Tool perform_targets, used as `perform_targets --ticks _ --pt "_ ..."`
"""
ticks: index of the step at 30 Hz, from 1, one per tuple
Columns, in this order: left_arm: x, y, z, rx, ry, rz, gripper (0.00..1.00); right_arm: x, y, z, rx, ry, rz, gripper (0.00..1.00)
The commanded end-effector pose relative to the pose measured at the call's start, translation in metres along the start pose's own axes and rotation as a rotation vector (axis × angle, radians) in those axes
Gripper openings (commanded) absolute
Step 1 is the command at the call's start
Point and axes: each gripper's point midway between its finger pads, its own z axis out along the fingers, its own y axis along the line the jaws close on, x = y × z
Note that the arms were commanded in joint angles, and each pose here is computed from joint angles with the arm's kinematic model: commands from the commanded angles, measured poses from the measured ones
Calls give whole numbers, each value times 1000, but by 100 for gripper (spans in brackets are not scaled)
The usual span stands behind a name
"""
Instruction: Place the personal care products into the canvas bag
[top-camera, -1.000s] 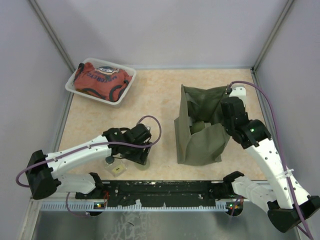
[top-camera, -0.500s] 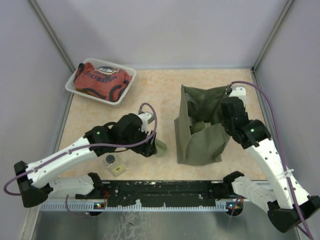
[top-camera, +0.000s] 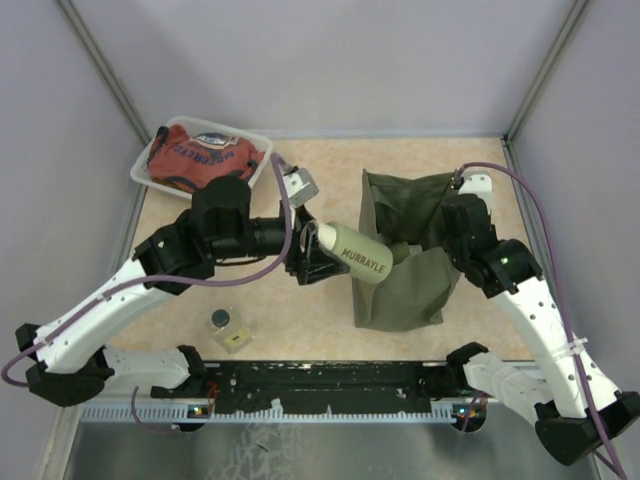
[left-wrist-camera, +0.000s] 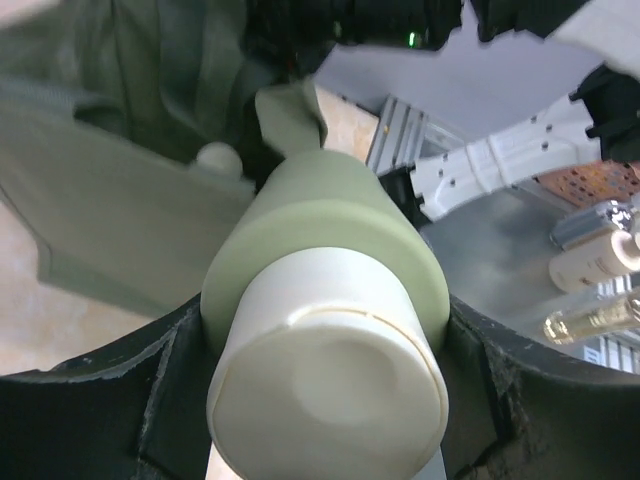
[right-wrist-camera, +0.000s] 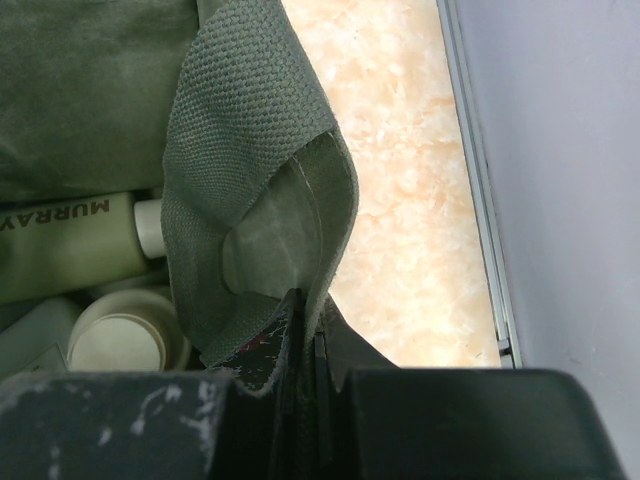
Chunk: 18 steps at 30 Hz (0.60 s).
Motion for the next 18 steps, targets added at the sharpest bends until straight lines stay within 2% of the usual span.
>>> perform_targets --ticks 1,6,11,18 --pt "-84 -7 15 10 -198 226 0 -4 -11 -2 40 -16 0 0" --pt "-112 14 61 -41 -194 328 0 -3 -12 -4 39 -15 2 0" --pt "-128 39 94 -114 -182 373 0 -4 -11 -8 18 -29 25 0" --pt "-117 69 134 -141 -138 357 0 -3 -13 -15 0 -51 59 0"
